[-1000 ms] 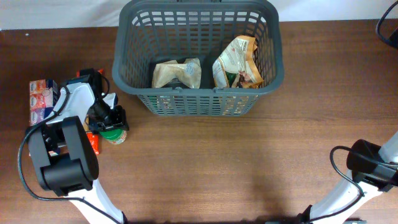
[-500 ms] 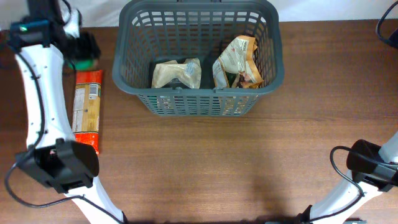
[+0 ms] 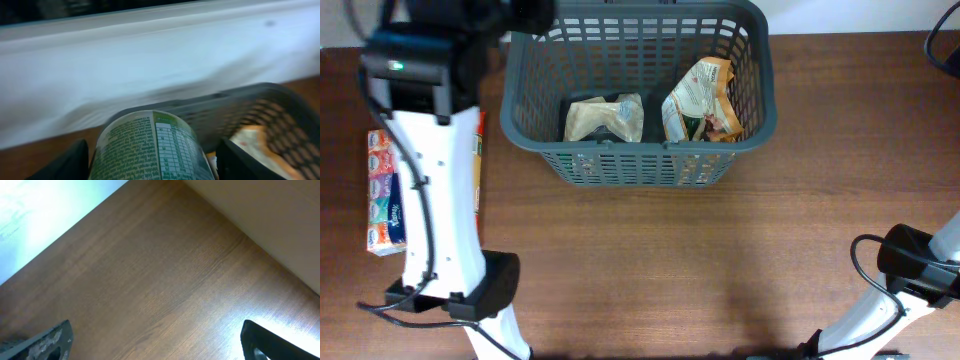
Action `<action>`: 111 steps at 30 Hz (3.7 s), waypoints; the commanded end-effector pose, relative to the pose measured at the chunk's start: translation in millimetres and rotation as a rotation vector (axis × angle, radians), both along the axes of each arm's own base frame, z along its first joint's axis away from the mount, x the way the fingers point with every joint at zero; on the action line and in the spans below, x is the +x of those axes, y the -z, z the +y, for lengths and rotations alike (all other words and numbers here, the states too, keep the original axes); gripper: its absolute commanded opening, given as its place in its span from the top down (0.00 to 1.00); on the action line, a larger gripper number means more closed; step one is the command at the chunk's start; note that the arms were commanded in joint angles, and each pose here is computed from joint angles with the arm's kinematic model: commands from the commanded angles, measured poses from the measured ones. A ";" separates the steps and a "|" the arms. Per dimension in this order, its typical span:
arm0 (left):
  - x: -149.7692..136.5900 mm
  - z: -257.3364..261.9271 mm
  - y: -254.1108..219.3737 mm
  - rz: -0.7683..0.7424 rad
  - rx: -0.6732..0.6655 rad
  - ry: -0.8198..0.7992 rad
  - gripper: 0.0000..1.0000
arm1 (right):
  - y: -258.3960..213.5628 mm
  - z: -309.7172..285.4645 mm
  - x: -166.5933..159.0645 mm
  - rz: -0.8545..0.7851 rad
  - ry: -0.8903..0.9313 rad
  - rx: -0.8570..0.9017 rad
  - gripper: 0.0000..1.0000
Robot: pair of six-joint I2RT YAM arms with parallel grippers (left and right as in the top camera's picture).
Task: Pack container
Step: 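Lift the jar with the left gripper, drop it into the basket, then move the left gripper to the orange pasta packet and grasp it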
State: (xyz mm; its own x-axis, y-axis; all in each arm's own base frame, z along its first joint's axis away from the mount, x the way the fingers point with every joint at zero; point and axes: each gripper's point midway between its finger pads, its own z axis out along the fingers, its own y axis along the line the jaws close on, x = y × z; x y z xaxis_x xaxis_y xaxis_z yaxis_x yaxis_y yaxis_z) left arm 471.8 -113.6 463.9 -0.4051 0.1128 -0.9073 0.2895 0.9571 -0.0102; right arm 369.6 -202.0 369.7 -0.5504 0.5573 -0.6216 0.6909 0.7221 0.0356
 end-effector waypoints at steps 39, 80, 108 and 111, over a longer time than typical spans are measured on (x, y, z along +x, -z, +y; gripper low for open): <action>13.5 -93.2 347.6 0.853 0.265 0.181 0.73 | -3.8 -2.7 -6.6 0.001 0.017 -0.012 0.01; -75.2 175.5 53.7 0.361 0.036 -0.444 0.01 | -3.7 -2.7 -6.7 0.002 0.016 -0.012 0.01; -111.5 255.5 392.1 1.074 0.109 -0.439 0.01 | -3.8 -2.7 -6.6 0.001 0.017 -0.012 0.01; -109.3 257.4 398.4 1.060 0.135 -0.416 0.01 | -3.8 -2.7 -6.6 0.001 0.017 -0.012 0.01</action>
